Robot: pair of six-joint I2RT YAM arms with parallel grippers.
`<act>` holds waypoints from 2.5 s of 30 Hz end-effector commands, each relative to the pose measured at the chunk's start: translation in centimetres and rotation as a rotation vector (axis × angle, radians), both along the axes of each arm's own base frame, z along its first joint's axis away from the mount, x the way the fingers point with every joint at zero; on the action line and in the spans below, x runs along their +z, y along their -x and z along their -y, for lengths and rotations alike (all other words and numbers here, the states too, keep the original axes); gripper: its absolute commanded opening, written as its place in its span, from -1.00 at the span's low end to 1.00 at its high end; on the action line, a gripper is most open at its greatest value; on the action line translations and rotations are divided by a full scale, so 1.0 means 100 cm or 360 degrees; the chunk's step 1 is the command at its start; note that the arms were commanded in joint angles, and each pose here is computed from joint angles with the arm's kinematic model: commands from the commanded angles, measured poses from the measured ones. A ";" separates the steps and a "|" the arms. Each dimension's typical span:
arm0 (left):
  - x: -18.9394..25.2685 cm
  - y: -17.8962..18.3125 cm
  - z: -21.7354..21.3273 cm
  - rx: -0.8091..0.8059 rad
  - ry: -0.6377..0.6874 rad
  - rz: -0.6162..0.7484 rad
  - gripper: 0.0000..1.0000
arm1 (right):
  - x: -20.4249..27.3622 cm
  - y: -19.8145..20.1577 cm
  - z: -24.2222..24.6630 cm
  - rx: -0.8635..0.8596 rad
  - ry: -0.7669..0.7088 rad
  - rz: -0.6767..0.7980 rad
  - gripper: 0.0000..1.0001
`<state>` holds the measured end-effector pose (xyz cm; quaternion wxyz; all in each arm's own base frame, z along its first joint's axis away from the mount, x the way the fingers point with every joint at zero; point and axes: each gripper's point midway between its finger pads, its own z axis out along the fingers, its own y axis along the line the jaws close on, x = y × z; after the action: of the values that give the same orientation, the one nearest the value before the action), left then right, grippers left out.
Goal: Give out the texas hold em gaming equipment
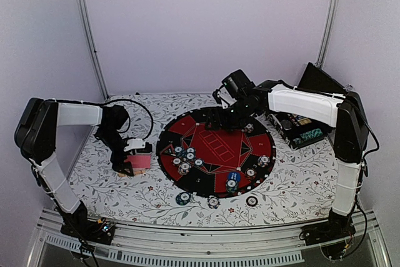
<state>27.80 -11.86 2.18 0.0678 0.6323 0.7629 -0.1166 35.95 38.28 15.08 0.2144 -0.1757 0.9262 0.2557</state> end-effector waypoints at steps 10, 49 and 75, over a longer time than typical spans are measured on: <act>-0.004 -0.001 0.000 -0.0024 -0.0021 0.0019 0.66 | 0.020 0.006 -0.003 0.0004 -0.0068 0.0042 0.45; 0.032 -0.010 0.015 -0.0026 0.0026 0.0133 0.13 | 0.017 0.023 -0.021 0.0085 -0.0265 -0.0074 0.45; 0.090 -0.005 0.054 -0.0050 0.0239 0.0156 0.05 | 0.006 0.085 -0.138 0.0385 -0.0983 -0.0621 0.70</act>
<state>28.15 -15.93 8.70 0.1203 0.6429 0.7453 -0.1291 28.25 50.56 16.49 0.0737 -0.1641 0.8081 0.5609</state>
